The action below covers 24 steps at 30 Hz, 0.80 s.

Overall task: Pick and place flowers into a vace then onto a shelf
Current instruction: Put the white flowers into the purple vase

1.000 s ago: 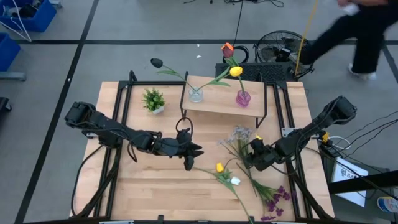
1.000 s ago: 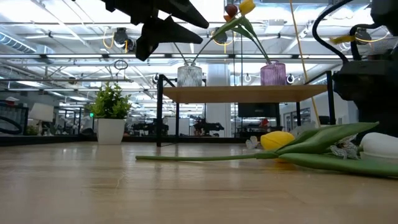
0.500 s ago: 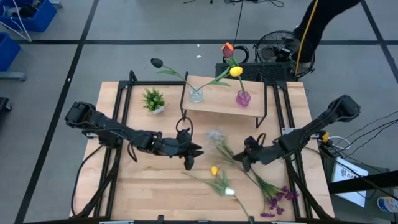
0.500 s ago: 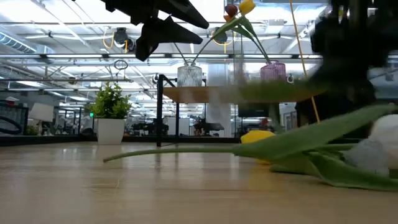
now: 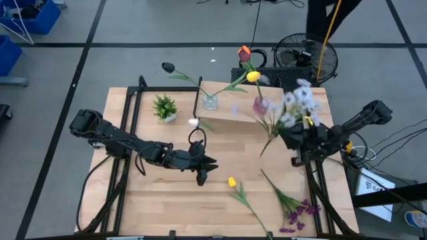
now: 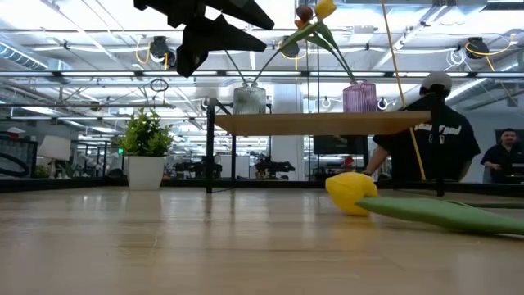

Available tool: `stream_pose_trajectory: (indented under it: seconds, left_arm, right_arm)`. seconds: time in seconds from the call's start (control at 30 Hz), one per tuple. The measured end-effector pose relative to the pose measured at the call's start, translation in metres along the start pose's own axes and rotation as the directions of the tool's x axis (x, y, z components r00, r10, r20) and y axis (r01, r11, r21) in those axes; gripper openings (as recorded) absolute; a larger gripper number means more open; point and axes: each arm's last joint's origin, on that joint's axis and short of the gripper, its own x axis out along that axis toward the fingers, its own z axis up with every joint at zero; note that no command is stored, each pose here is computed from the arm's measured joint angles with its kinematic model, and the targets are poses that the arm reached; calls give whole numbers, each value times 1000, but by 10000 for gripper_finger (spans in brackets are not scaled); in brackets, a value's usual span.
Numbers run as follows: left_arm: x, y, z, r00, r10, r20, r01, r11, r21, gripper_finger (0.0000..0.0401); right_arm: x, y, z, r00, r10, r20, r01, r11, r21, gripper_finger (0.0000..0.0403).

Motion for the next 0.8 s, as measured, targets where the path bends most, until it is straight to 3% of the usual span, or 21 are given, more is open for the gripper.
stream_pose_trajectory:
  seconds: [0.17, 0.3, 0.37, 0.5, 0.6, 0.67, 0.8]
  left_arm:
    - [0, 0, 0, 1000, 2, 0, -2, 1000, 6, 127]
    - [0, 0, 0, 1000, 4, -1, -4, 1000, 7, 127]
    - [0, 0, 0, 1000, 4, -1, -4, 1000, 7, 127]
    - [0, 1, 0, 1000, 5, 0, -5, 1000, 6, 127]
    - [0, 1, 1, 1000, 14, 7, -14, 1000, 5, 127]
    - [0, 2, 1, 999, 35, 24, -35, 999, 4, 127]
    - [0, 2, 4, 993, 84, 83, -84, 996, -5, 127]
  right_arm:
    - [0, 2, -1, 999, 53, -12, -53, 999, 4, 1]
    - [-1, -3, 6, 999, 12, 38, -5, 984, -178, 1]
    - [-1, -8, 15, 993, -33, 117, 67, 951, -303, 0]
    - [-2, -23, 35, 942, -134, 306, 277, 824, -493, 0]
    - [0, -33, 36, 924, -194, 329, 359, 736, -574, 0]
    - [4, -40, 32, 927, -209, 310, 362, 710, -604, 0]
    - [13, -56, 21, 932, -256, 255, 361, 699, -617, 0]
